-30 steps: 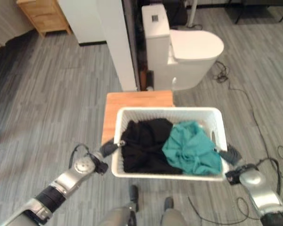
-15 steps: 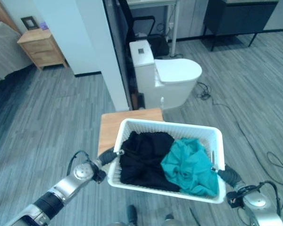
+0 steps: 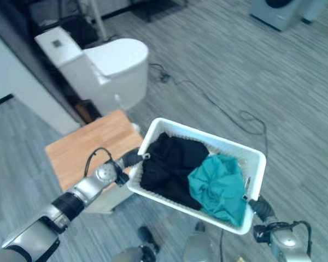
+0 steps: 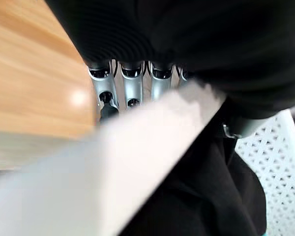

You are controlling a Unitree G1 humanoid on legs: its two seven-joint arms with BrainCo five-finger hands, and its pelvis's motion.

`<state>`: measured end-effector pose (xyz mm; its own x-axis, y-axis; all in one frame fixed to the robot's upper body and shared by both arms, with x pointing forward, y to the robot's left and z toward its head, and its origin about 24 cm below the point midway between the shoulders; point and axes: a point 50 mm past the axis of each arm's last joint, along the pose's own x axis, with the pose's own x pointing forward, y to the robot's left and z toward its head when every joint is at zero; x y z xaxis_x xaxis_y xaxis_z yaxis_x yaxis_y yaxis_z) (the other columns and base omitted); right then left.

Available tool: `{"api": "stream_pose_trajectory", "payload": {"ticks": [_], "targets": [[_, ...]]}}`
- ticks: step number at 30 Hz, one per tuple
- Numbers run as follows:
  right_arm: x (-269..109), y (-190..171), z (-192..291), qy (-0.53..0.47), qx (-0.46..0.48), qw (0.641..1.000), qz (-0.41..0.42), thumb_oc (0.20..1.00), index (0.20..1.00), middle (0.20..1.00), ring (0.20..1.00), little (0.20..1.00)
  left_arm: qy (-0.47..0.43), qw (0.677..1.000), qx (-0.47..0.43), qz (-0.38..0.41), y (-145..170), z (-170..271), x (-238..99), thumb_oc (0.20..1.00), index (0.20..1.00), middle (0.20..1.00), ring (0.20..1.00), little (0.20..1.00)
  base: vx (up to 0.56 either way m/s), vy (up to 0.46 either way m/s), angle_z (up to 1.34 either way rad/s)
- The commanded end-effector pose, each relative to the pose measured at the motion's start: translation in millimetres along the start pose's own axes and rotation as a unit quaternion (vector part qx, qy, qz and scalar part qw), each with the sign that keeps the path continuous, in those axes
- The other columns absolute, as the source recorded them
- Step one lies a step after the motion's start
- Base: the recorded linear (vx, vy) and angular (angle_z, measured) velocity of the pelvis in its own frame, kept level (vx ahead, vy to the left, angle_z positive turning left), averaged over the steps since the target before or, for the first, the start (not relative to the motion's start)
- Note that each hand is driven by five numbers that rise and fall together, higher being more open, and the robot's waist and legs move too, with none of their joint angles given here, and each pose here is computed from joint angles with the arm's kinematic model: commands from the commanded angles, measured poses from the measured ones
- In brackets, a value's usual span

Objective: Grab the laundry basket,head to the washer,open it,put in the laundry and shut it.

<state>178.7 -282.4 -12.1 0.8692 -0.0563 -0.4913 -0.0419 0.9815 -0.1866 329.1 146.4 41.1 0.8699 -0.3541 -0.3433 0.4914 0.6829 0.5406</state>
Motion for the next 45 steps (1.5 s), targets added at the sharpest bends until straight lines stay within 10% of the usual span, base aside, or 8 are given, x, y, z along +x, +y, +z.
{"api": "stream_pose_trajectory", "payload": {"ticks": [1, 45], "targets": [[14.8, 3.3, 33.2, -0.073, -0.023, 0.997, 0.022, 0.200, 0.200, 0.200, 0.200, 0.200, -0.078, 0.993, -0.076, 0.050, 20.8, 22.0, -0.2, 0.200, 0.200, 0.200, 0.200, 0.200, -0.26, -0.231, -2.08], [31.8, -0.8, 79.6, -0.125, -0.039, 0.990, 0.057, 0.200, 0.200, 0.200, 0.200, 0.200, -0.076, 0.985, -0.112, 0.102, 29.0, 16.4, -1.6, 0.200, 0.200, 0.200, 0.200, 0.200, 0.09, -0.091, -0.29]]}}
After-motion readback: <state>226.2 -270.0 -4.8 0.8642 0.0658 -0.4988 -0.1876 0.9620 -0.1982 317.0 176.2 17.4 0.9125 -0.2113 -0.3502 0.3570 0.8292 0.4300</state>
